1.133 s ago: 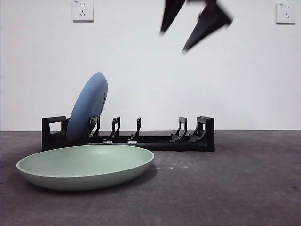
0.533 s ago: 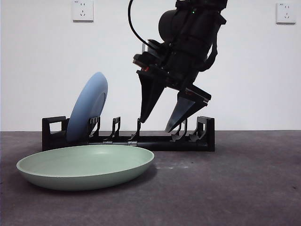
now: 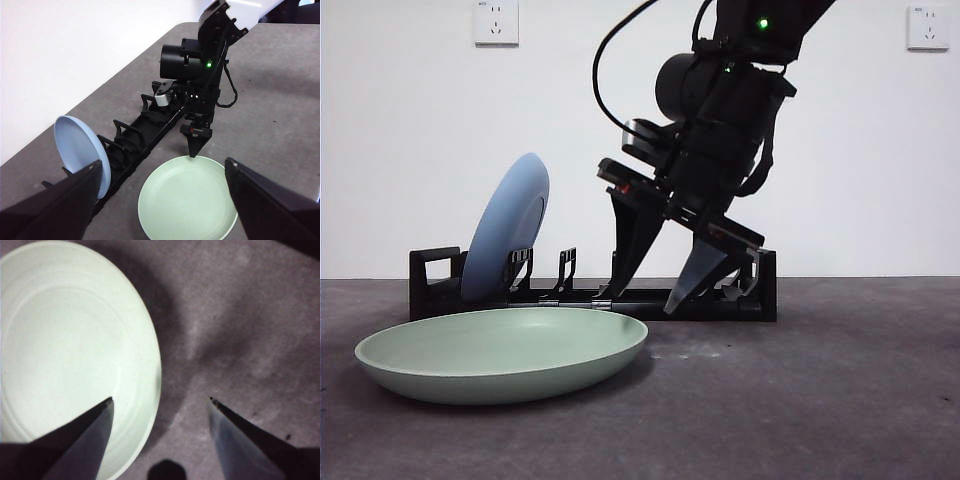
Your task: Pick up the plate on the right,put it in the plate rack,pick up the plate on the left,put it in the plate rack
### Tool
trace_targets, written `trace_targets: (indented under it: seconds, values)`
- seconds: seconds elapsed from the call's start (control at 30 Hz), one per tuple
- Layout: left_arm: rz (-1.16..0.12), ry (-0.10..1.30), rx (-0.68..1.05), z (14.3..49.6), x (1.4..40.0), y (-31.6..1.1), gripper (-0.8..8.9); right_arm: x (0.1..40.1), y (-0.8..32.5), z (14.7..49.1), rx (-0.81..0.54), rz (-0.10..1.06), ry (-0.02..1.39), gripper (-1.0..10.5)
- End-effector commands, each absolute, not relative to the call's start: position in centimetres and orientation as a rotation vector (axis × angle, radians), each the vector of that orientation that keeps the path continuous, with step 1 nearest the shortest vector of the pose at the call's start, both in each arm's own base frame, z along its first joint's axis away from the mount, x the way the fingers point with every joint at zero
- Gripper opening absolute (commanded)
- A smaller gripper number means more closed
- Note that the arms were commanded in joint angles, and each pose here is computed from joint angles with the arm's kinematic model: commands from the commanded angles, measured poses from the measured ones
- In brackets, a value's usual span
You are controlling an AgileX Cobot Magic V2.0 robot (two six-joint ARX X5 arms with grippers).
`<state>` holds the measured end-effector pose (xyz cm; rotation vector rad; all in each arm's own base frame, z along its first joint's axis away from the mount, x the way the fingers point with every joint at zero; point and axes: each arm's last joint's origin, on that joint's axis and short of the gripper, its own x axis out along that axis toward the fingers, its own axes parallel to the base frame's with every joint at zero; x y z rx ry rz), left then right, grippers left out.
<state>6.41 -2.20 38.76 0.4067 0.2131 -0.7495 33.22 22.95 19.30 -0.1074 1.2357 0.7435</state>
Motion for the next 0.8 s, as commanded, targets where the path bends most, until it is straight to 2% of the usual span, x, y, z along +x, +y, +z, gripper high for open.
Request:
trace_targets:
  seconds: [0.03, 0.43, 0.57, 0.8]
  values:
    - [-0.764, 0.211, 0.420, 38.7, 6.6, -2.3, 4.17, 33.2, 23.1, 18.4, -0.102, 0.735, 1.255, 3.1]
    - [-0.898, 0.260, 0.443, 38.3, 8.3, -3.7, 4.17, 32.8, 23.7, 17.6, -0.095, 0.737, 1.250, 3.1]
    - [-0.928, 0.283, 0.462, 38.1, 8.9, -4.3, 4.17, 32.6, 24.0, 17.5, -0.101, 0.741, 1.247, 2.4]
    - [-0.975, 0.306, 0.488, 37.8, 9.4, -5.2, 4.17, 32.6, 24.4, 16.4, -0.097, 0.714, 1.276, 2.4]
